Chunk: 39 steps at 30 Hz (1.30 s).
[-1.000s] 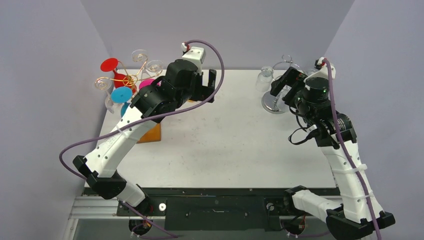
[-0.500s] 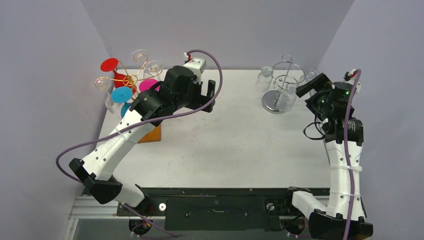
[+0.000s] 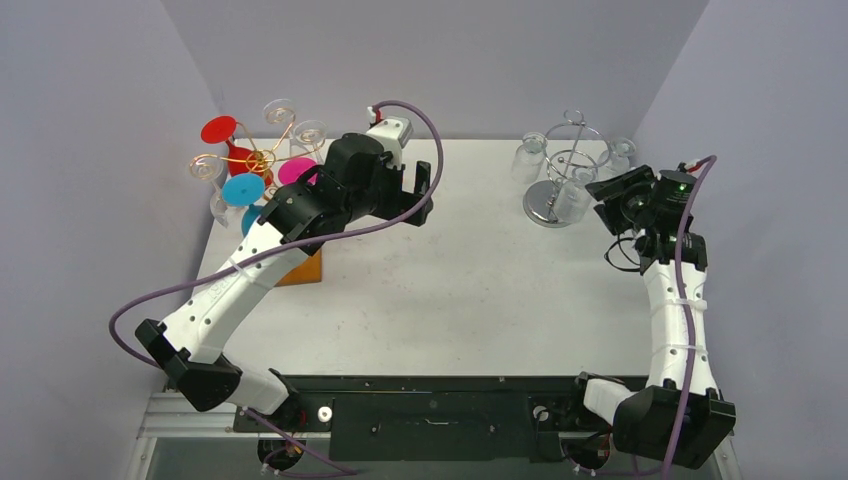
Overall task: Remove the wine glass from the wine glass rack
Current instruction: Pick up the wine glass from the wine rack.
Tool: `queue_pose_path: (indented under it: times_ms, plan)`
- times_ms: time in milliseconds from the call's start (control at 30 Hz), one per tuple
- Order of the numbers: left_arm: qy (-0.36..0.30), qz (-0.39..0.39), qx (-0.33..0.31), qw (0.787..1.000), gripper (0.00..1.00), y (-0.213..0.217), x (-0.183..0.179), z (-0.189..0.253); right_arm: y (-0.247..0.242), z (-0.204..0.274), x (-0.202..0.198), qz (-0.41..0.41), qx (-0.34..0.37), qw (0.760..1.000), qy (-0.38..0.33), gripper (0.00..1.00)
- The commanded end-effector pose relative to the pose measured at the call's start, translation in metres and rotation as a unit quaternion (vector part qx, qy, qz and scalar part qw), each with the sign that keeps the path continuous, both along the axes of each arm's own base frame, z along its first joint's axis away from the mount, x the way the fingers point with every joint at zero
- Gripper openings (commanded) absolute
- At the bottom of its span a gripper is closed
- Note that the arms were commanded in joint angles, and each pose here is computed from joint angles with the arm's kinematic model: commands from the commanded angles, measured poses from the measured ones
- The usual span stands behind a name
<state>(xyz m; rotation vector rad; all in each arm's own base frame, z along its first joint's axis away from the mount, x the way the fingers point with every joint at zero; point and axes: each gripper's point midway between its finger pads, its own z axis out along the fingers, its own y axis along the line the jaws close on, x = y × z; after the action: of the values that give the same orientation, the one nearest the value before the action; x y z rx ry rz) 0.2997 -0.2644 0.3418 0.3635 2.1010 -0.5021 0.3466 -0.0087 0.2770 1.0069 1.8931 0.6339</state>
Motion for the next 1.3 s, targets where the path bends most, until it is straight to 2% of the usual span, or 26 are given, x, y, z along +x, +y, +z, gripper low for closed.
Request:
queue_pose_path:
  times_ms: [0,600,1067,1267]
  plan:
    - [-0.033,-0.007,-0.036,0.999,0.96,0.0,-0.001,0.025,-0.001,0.017,0.021,-0.021,0.047,0.997,-0.054,0.45]
    - [-0.032,-0.001,-0.043,0.999,0.96,0.006,0.002,0.024,-0.005,0.011,0.046,-0.08,0.109,0.988,-0.08,0.34]
    - [-0.031,0.002,-0.046,0.998,0.96,0.009,0.002,0.023,0.001,-0.003,0.06,-0.092,0.128,0.985,-0.072,0.25]
    - [-0.029,0.003,-0.046,0.999,0.96,0.009,0.003,0.022,-0.001,-0.007,0.059,-0.103,0.13,0.984,-0.07,0.19]
